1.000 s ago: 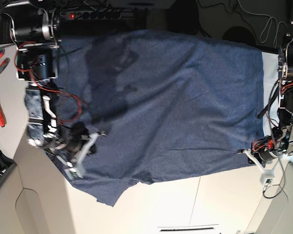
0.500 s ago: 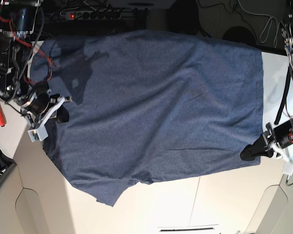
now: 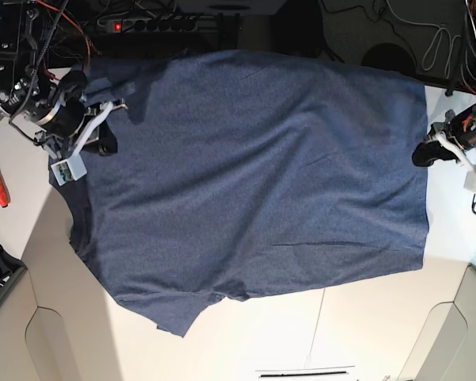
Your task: Layout the t-shirt on the table in an organized manner, then fold the t-shirt properly
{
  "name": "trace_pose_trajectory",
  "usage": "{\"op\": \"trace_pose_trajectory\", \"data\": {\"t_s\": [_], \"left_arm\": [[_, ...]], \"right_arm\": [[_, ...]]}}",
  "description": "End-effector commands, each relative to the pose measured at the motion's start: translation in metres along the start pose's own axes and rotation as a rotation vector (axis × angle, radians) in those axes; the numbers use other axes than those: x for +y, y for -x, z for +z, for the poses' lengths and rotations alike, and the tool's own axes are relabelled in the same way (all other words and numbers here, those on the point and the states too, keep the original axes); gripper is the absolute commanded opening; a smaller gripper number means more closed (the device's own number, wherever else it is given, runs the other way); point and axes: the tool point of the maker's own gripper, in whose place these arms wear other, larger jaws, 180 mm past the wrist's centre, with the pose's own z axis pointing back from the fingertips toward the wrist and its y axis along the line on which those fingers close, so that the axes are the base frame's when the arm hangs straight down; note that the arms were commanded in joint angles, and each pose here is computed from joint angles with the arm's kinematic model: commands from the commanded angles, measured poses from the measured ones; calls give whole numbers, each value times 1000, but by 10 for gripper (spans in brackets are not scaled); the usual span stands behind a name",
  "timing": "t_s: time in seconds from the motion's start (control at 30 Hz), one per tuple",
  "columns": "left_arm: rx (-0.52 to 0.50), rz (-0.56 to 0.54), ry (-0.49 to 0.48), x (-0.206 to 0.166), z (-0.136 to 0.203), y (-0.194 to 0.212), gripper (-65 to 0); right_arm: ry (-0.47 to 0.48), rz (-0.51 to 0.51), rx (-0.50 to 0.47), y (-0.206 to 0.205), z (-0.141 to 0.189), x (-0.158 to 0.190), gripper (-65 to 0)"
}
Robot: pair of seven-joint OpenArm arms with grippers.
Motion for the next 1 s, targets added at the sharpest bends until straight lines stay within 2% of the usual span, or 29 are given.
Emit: {"op": "trace_pose_trajectory", "data": {"t_s": [0.0, 0.17, 0.27, 0.37, 0.47, 0.63, 0.8, 0.97], "left_arm": [[-58, -66, -2, -1, 8, -24, -650], [-66, -272, -58, -14, 10, -40, -650], [-85, -378, -180, -10, 10, -52, -650], [-89, -411, -269, -7, 10, -56, -650], [-81, -425, -246, -18, 3, -46, -650], [-5, -479, -167, -44, -18, -16, -650], [-29, -518, -249, -42, -27, -20, -650], [-43, -506, -249, -45, -30, -23, -650]], "right_arm": [[6, 16, -46, -14, 4, -3, -650], [8, 19, -129, -31, 5, -4, -650], [23, 33, -174, -43, 6, -8, -650], [42, 54, -183, -52, 6, -13, -650], [52, 59, -191, -57, 6, -15, -650], [57, 42, -173, -51, 1, -19, -650], [86, 3, -143, -33, -14, -34, -650], [89, -62, -105, -30, -36, -53, -650]]}}
